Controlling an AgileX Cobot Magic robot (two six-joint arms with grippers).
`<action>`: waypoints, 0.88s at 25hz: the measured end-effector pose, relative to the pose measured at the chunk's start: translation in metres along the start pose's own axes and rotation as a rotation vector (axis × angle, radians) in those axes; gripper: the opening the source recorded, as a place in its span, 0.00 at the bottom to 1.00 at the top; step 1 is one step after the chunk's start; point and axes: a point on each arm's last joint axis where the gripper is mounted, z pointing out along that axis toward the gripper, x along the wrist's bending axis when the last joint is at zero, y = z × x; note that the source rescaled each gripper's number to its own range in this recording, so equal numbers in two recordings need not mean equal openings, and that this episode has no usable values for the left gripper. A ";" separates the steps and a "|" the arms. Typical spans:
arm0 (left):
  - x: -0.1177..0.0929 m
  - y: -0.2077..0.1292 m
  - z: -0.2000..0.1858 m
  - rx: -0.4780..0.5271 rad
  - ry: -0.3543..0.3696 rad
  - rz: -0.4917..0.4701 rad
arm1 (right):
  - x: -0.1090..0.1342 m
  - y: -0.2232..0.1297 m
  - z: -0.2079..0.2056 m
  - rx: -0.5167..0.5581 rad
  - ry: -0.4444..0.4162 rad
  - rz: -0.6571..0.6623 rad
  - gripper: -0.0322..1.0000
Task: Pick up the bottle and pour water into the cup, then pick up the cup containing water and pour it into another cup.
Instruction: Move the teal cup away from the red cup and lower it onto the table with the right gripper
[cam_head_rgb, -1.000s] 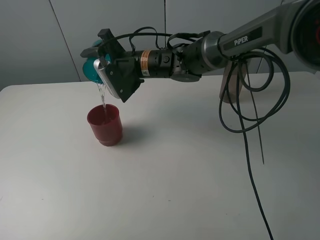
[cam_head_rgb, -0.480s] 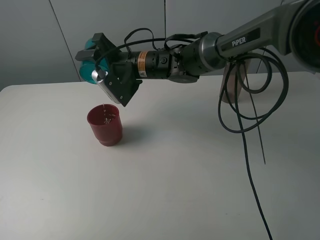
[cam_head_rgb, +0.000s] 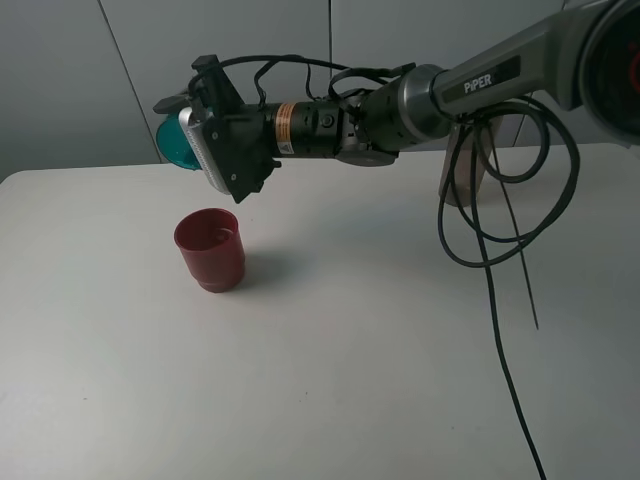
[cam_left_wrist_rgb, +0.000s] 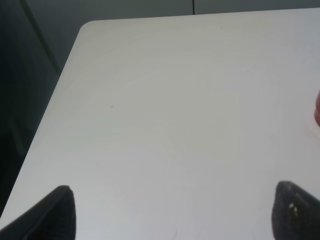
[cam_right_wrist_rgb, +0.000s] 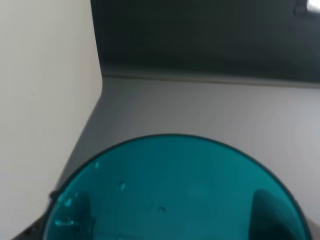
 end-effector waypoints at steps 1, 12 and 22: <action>0.000 0.000 0.000 0.000 0.000 0.000 | 0.000 0.000 0.000 0.003 0.003 0.112 0.11; 0.000 0.000 0.000 0.000 0.000 0.000 | -0.004 -0.024 -0.013 0.097 -0.066 1.328 0.11; 0.000 0.000 0.000 0.000 0.000 0.000 | 0.033 -0.063 -0.054 0.306 -0.120 1.568 0.11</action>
